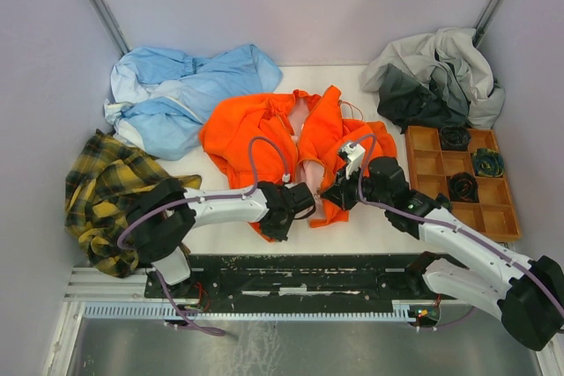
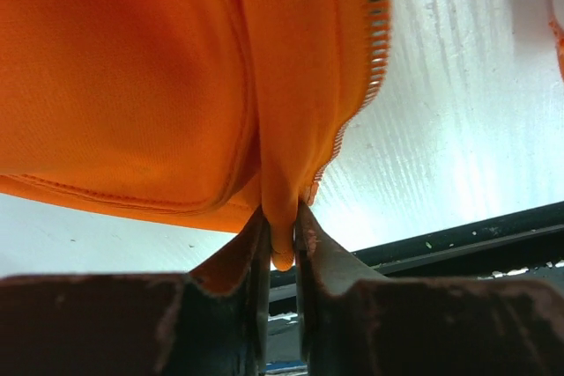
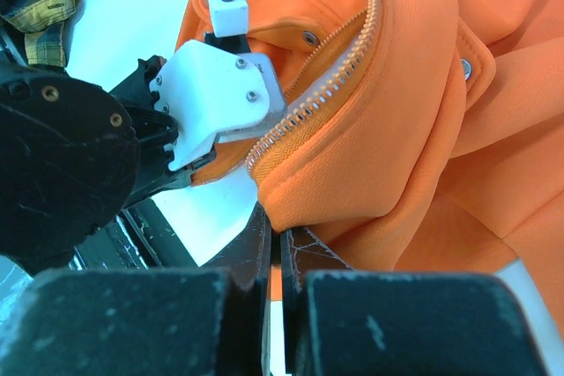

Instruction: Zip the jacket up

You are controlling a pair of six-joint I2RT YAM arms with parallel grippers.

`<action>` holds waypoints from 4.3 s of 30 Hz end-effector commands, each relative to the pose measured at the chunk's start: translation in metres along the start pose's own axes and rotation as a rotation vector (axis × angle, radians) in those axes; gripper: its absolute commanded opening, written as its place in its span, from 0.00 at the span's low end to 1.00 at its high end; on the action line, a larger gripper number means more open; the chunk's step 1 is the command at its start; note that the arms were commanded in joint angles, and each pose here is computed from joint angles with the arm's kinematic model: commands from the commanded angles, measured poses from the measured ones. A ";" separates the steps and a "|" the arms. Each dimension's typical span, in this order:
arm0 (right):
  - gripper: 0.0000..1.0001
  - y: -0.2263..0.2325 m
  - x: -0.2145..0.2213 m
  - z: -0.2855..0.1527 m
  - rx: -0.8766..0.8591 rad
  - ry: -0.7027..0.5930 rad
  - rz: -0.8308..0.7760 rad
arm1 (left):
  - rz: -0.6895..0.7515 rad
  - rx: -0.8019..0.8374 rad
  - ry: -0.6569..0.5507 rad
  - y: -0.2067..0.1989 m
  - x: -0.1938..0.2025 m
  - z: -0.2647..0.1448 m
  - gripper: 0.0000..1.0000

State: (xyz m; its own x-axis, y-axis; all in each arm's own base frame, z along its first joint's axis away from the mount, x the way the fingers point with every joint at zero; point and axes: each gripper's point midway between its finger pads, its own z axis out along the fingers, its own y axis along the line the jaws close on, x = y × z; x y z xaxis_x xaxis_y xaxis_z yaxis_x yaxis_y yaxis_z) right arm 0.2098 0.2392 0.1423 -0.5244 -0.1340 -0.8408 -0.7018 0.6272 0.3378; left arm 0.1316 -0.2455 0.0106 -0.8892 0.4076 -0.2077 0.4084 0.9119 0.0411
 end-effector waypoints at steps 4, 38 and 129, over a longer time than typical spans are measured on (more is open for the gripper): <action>0.05 -0.002 -0.006 0.003 0.005 -0.017 -0.020 | -0.044 0.074 -0.091 0.000 -0.010 0.013 0.06; 0.00 0.049 -0.009 -0.002 -0.297 0.005 -0.047 | -0.155 0.666 -1.157 0.003 -0.106 -0.135 0.03; 0.00 0.073 -0.001 0.005 -0.434 0.023 -0.104 | 0.230 0.843 -1.154 -0.042 -0.081 -0.147 0.03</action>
State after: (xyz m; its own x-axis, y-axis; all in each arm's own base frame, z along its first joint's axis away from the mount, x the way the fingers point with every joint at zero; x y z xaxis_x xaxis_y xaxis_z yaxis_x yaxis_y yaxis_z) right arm 0.1580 0.2820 0.1436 -0.5126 -0.2380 -0.8250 -0.8504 0.2738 0.4494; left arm 0.1594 -0.2998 0.1454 -0.3760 -0.0780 -0.9233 0.8205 0.4351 -0.3708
